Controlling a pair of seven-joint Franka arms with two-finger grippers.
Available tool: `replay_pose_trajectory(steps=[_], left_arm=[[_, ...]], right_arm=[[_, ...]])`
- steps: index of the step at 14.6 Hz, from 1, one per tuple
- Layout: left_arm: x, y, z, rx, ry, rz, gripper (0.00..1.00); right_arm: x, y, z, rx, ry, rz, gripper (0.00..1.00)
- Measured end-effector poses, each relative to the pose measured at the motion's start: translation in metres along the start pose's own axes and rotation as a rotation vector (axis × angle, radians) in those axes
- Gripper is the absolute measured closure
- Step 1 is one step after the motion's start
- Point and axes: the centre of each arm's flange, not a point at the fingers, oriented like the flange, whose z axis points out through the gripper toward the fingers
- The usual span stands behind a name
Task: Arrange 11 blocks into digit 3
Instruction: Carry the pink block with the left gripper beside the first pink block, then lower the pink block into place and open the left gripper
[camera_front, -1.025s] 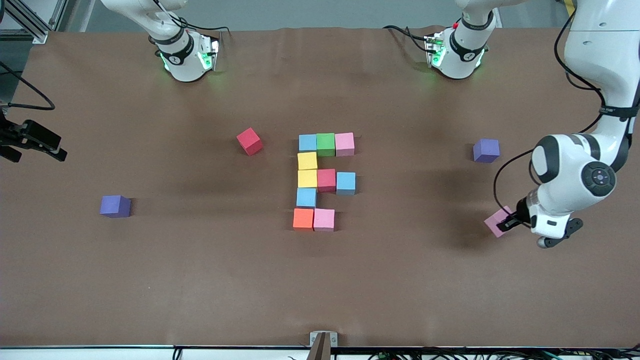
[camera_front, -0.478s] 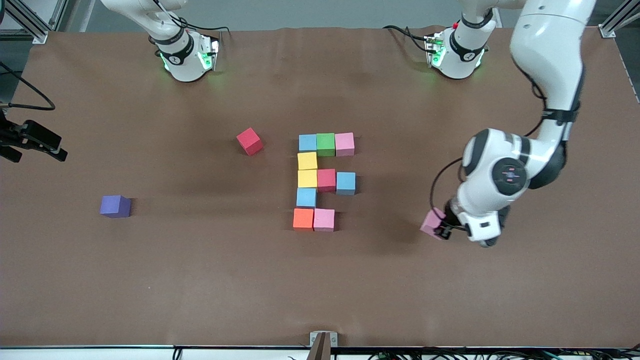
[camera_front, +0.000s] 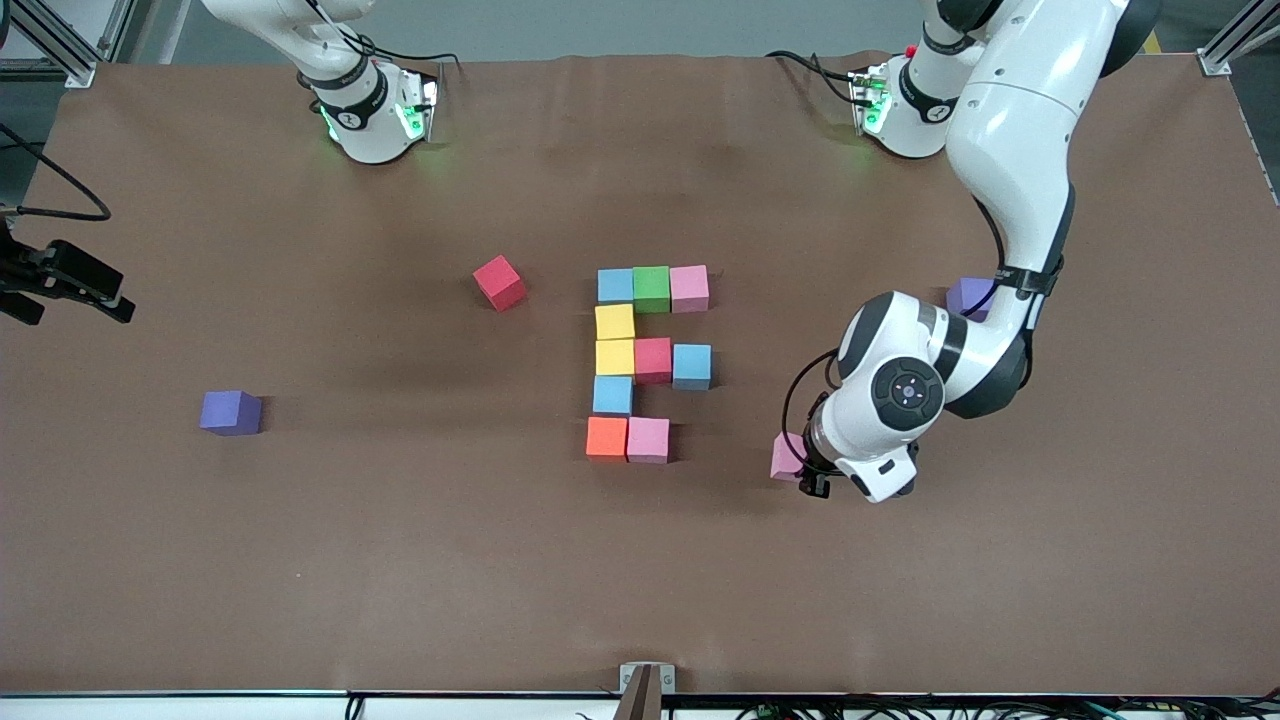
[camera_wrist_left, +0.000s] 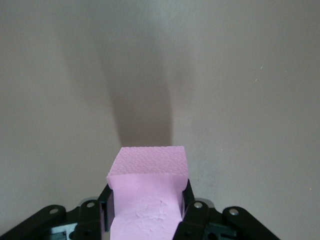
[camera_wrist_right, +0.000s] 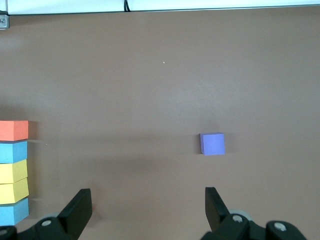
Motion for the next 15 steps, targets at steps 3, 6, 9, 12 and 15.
replay_pose_trajectory(steps=[3, 6, 9, 12, 15], left_arm=[[-0.039, -0.006, 0.015, 0.010, -0.004, -0.050, 0.47], [-0.077, -0.014, 0.038, 0.026, -0.003, -0.041, 0.47], [-0.104, -0.022, 0.050, 0.035, -0.001, -0.016, 0.47], [-0.122, -0.029, 0.054, 0.036, 0.001, -0.055, 0.47], [-0.121, -0.021, 0.051, -0.015, -0.019, -0.136, 0.47]], right_arm=[[0.000, 0.000, 0.000, 0.000, 0.000, 0.000, 0.00], [0.000, 0.000, 0.000, 0.000, 0.000, 0.000, 0.00], [0.000, 0.000, 0.000, 0.000, 0.000, 0.000, 0.00], [0.000, -0.001, 0.000, 0.000, 0.000, -0.001, 0.00], [0.000, -0.001, 0.000, 0.000, -0.001, -0.001, 0.00]])
